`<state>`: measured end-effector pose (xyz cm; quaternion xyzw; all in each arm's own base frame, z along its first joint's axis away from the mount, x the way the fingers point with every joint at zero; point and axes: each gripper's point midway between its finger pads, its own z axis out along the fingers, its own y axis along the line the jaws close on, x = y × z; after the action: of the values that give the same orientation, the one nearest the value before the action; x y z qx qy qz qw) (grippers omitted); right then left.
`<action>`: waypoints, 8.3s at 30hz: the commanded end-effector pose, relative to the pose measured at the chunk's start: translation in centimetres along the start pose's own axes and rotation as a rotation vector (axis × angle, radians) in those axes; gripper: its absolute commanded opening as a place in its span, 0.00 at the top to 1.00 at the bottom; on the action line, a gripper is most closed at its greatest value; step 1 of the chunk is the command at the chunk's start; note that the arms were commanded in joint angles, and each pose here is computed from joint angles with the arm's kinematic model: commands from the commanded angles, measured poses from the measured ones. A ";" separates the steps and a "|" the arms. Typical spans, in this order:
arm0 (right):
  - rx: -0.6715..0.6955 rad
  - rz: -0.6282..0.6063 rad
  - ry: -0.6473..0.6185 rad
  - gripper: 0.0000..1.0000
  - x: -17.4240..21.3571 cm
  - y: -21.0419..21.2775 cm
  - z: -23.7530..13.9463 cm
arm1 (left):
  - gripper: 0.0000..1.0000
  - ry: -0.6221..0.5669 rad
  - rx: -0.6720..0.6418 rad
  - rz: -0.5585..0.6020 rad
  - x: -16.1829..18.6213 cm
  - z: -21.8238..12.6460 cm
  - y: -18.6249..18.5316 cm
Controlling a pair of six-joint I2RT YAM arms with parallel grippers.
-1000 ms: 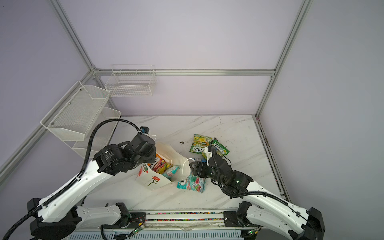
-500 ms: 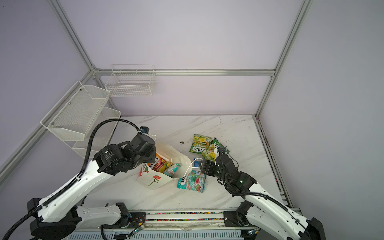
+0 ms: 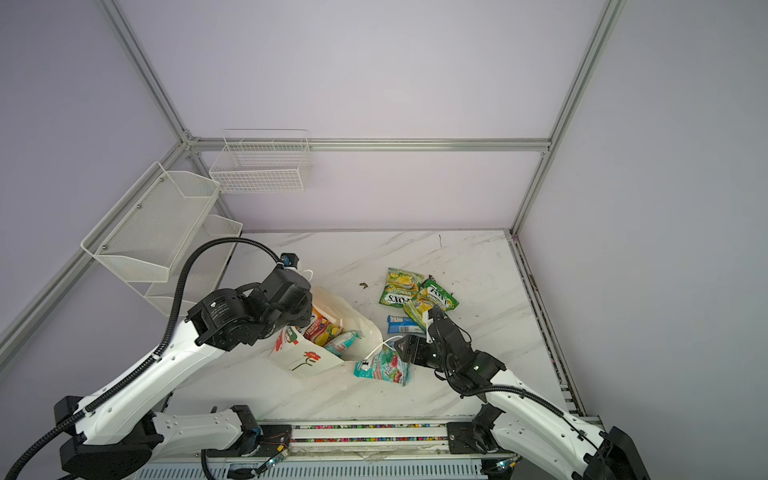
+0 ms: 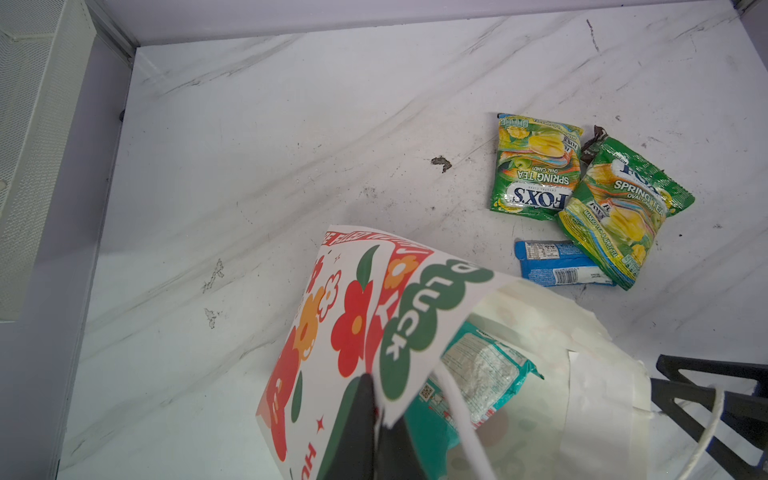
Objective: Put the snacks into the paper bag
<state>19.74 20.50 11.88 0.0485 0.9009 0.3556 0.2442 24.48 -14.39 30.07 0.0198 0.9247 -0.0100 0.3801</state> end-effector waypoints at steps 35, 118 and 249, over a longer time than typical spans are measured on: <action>-0.135 -0.028 0.037 0.03 2.1 0.4 0.3 | 1.00 -0.088 0.011 -0.062 -2.0 -1.2 0.3; -0.391 -0.001 -0.019 1.00 1.0 4.7 -0.8 | 1.00 -0.075 0.018 -0.076 -1.5 -0.9 0.3; -1.186 -0.215 -0.130 1.00 -4.7 27.7 -16.8 | 1.00 -0.058 0.071 -0.122 -0.6 -0.8 -0.3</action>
<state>14.35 29.88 39.42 -0.1478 0.5825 0.7460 0.2870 23.55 -13.97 30.02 -0.0030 0.9250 -0.0372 0.3782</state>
